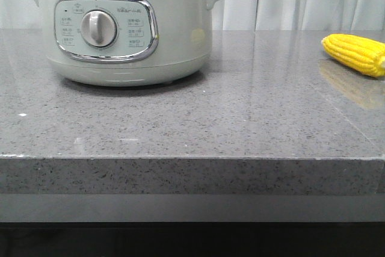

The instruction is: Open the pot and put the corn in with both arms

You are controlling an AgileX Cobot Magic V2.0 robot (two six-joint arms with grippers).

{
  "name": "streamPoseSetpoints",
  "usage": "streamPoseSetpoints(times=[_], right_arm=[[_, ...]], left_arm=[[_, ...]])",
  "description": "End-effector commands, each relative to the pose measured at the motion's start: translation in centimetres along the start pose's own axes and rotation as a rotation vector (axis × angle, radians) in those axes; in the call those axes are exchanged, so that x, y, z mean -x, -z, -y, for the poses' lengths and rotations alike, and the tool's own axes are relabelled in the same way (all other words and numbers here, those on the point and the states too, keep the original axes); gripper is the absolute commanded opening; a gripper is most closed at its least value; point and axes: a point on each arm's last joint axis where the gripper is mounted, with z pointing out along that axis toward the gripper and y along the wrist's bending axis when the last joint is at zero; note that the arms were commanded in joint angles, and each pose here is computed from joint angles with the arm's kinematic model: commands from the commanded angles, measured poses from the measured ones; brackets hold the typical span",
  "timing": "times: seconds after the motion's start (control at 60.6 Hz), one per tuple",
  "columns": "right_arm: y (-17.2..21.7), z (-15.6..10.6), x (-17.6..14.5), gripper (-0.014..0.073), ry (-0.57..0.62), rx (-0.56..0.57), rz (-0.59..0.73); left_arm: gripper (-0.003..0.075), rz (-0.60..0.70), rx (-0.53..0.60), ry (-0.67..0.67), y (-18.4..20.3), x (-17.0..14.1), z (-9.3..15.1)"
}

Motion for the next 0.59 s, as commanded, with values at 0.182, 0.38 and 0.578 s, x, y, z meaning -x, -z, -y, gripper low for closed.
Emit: streamPoseSetpoints(times=[0.182, 0.38, 0.578], right_arm=[[-2.0, 0.0, 0.8, -0.0066, 0.015, -0.01, -0.024], [-2.4, 0.0, 0.7, 0.009, 0.026, -0.017, -0.038], [-2.4, 0.0, 0.7, 0.054, 0.026, -0.017, -0.038]], left_arm=[[-0.0018, 0.034, 0.008, 0.006, -1.3, 1.2, -0.1], [0.024, 0.024, 0.02, -0.023, -1.6, 1.1, -0.2], [0.0537, 0.039, 0.022, -0.027, -2.0, 1.3, -0.2]])
